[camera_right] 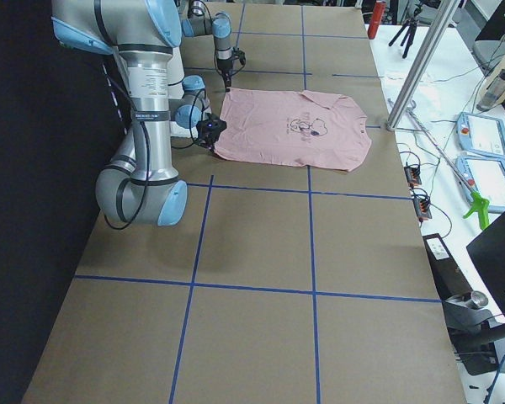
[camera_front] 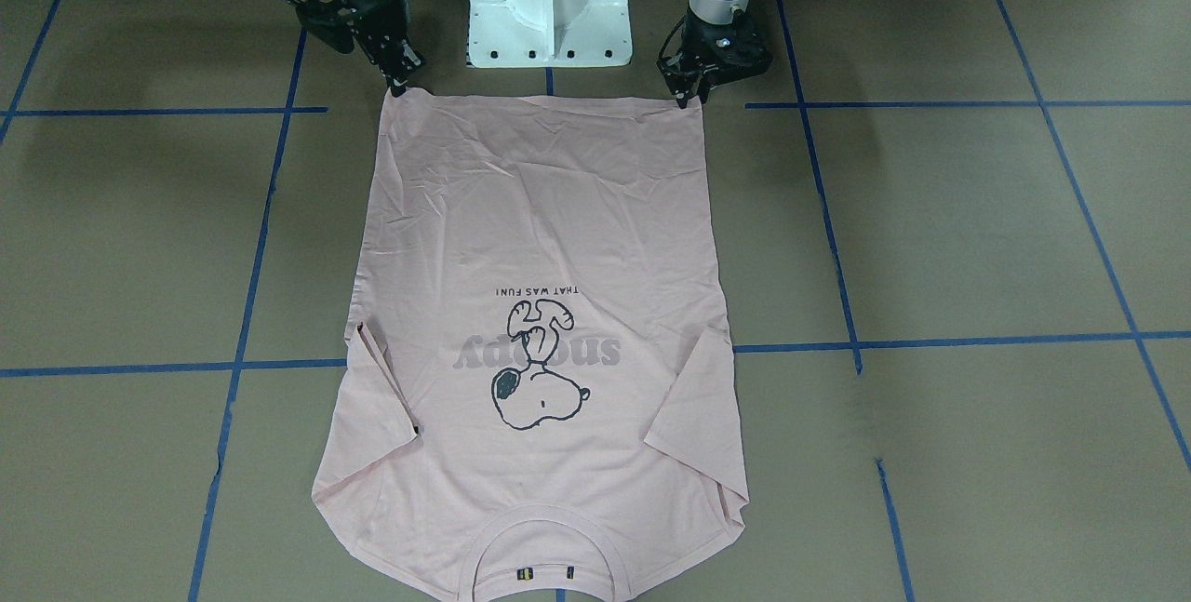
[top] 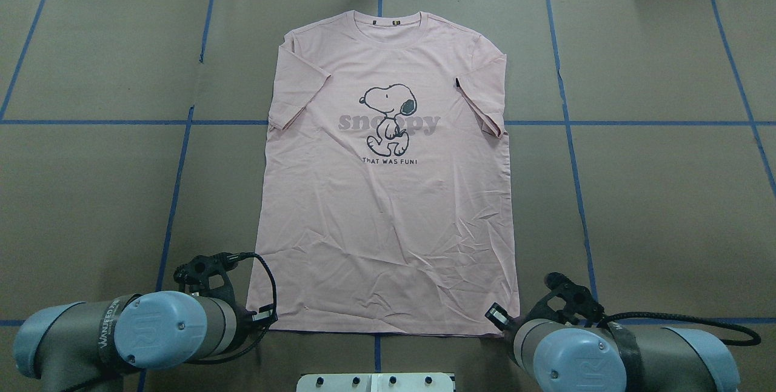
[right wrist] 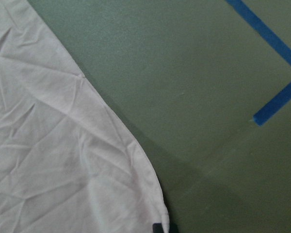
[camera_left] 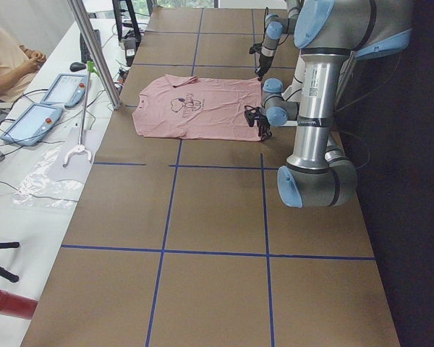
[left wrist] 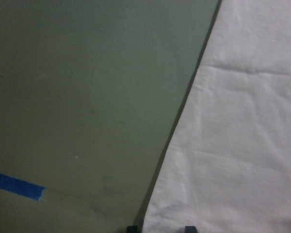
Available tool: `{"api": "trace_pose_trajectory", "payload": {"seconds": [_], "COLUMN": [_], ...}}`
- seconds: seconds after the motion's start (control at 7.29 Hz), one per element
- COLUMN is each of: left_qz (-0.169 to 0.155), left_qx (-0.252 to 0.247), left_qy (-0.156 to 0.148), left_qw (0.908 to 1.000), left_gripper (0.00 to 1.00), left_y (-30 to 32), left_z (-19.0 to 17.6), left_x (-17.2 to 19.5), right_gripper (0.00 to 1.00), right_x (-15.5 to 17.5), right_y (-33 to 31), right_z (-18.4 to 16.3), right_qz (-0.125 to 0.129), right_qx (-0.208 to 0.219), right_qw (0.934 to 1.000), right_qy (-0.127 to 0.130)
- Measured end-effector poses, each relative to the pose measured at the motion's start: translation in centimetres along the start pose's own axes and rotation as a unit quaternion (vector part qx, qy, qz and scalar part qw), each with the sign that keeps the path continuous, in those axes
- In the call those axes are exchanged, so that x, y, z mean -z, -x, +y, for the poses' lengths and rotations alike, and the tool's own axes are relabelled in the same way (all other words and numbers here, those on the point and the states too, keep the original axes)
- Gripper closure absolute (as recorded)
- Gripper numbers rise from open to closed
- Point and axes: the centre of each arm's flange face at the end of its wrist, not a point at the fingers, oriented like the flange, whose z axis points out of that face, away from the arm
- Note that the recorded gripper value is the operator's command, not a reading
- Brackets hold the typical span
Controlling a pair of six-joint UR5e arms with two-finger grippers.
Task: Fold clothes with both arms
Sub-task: 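Grasp the hem corners with both grippers, then lift the hem with both grippers and fold it toward the collar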
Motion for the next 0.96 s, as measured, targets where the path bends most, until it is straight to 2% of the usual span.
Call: {"api": "trace_pose_trajectory", "payload": {"seconds": [0.55, 0.96], "left_qz": [0.001, -0.002], "left_qx": [0.002, 0.029], "left_qy": [0.005, 0.022], "left_qw": [1.0, 0.9993], "left_gripper": [1.0, 1.0], "left_y": [-0.5, -0.6], "left_z": [0.7, 3.3], "left_x": [2.7, 8.6], "right_gripper": [1.0, 1.0], "right_x": [0.4, 4.9], "right_y": [-0.1, -1.4], "right_z": [-0.3, -1.0], "right_qz": [-0.002, -0.022], "right_qx": [-0.001, 0.001], "right_qw": [1.0, 0.9995], "right_qy": [0.001, 0.025]}}
